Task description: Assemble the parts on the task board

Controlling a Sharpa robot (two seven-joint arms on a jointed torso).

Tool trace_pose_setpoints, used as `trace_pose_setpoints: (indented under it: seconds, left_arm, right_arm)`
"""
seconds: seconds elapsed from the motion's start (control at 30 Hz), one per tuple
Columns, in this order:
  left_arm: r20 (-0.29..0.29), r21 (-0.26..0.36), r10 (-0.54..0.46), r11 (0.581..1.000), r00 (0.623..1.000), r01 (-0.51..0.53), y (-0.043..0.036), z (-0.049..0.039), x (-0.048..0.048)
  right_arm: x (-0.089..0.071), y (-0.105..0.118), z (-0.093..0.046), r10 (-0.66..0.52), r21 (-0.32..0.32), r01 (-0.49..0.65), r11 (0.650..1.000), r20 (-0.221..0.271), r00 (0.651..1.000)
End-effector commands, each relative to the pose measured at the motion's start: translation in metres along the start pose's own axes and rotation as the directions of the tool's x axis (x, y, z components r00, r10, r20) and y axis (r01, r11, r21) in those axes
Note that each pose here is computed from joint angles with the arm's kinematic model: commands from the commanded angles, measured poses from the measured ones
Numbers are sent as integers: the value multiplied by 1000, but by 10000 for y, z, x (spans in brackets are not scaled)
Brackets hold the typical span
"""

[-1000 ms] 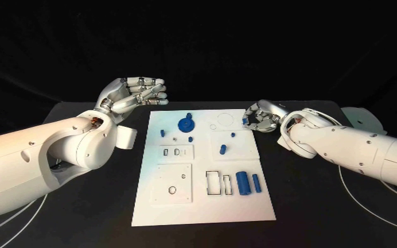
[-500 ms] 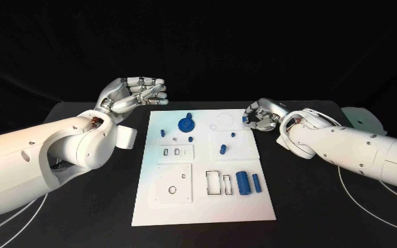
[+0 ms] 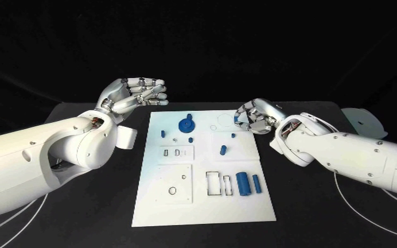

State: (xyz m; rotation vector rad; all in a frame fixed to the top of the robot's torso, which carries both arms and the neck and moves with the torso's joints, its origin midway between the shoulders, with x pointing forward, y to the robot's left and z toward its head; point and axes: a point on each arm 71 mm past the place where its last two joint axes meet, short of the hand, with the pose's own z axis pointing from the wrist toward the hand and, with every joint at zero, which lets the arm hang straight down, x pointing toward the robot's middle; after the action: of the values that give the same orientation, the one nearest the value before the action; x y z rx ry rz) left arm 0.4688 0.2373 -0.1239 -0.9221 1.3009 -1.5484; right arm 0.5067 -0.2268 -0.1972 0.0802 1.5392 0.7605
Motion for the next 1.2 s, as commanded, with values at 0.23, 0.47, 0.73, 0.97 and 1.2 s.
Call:
trace_pose_setpoints:
  seconds: [0.23, 0.47, 0.73, 0.97, 1.2]
  left_arm:
    - [-14, 3, -2, 1000, 1000, 2, 5, -1, 7]
    - [-13, -1, -1, 1000, 1000, 1, 21, 3, 4]
    - [-12, -2, 0, 1000, 1000, 0, 27, 3, 2]
    - [-13, -3, 0, 1000, 1000, 0, 27, 4, 5]
    - [-13, -3, -1, 1000, 1000, 1, 26, 3, 8]
  right_arm:
    - [211, 513, -14, 94, -109, -93, 990, -2, 996]
    - [465, 858, -5, 115, -148, -123, 981, -63, 991]
    - [727, 1129, 66, 53, -162, -72, 984, -115, 992]
    - [903, 1253, 129, -13, -166, -11, 986, -138, 990]
    - [1022, 1308, 180, -67, -167, 43, 985, -145, 987]
